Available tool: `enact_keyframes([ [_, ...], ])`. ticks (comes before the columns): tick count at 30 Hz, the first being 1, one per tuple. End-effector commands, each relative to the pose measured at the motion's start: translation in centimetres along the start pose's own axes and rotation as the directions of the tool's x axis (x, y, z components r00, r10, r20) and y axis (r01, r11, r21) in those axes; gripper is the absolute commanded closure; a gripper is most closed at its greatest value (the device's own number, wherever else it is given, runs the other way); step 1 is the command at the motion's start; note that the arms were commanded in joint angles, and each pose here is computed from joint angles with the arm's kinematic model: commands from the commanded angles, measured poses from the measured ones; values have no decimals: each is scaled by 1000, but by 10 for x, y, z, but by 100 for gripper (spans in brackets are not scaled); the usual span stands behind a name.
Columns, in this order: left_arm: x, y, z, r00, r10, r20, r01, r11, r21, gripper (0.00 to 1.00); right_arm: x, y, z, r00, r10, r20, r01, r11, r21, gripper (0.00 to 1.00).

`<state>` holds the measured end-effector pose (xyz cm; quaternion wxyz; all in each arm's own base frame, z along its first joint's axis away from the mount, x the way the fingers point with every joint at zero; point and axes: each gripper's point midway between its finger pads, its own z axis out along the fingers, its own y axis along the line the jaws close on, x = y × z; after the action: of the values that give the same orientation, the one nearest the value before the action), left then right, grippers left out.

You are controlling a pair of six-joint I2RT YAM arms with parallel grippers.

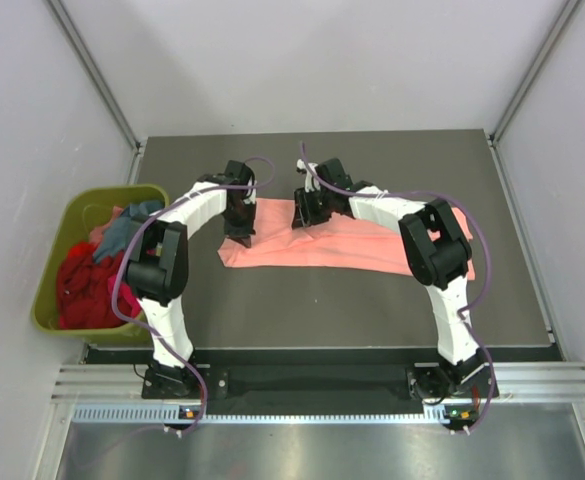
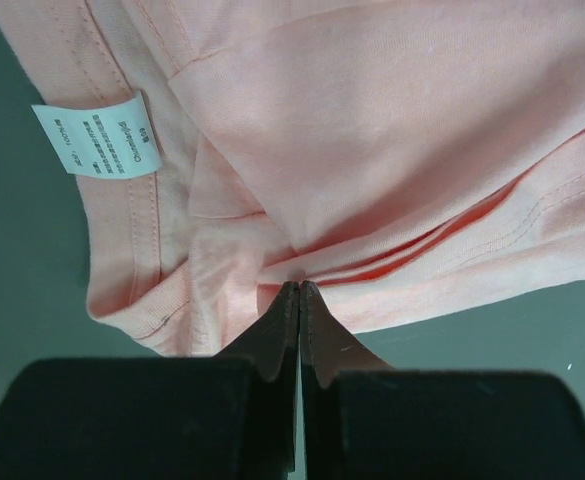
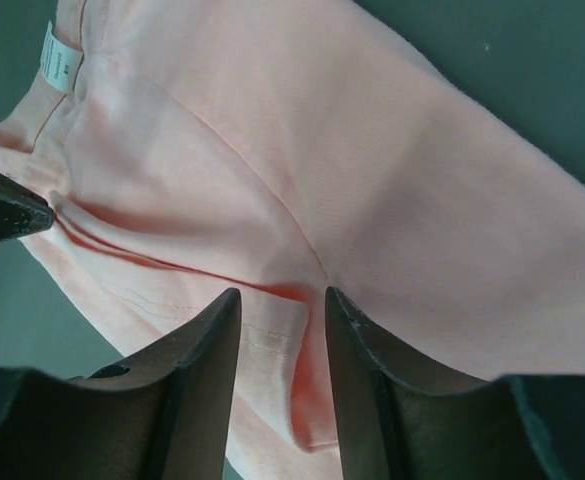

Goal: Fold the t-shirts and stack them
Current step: Fold the tshirt

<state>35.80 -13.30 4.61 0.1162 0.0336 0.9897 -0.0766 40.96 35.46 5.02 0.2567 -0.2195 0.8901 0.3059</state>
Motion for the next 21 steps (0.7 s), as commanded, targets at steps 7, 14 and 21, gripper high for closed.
enact_keyframes([
  [7, -27, -3, -7, 998, 0, 70, 0, 1000, -1, 100, 0, 11, -6, 999, -47, 17, 48, 998, -30, 95],
  [14, -39, 4, -13, 995, 0, 98, 5, 999, -52, 100, -8, 5, -19, 996, -58, 62, 57, 998, 20, 100],
  [21, -51, 2, -17, 993, 23, 119, -17, 998, -55, 100, -22, 7, -28, 991, -54, 123, 49, 998, 38, 100],
])
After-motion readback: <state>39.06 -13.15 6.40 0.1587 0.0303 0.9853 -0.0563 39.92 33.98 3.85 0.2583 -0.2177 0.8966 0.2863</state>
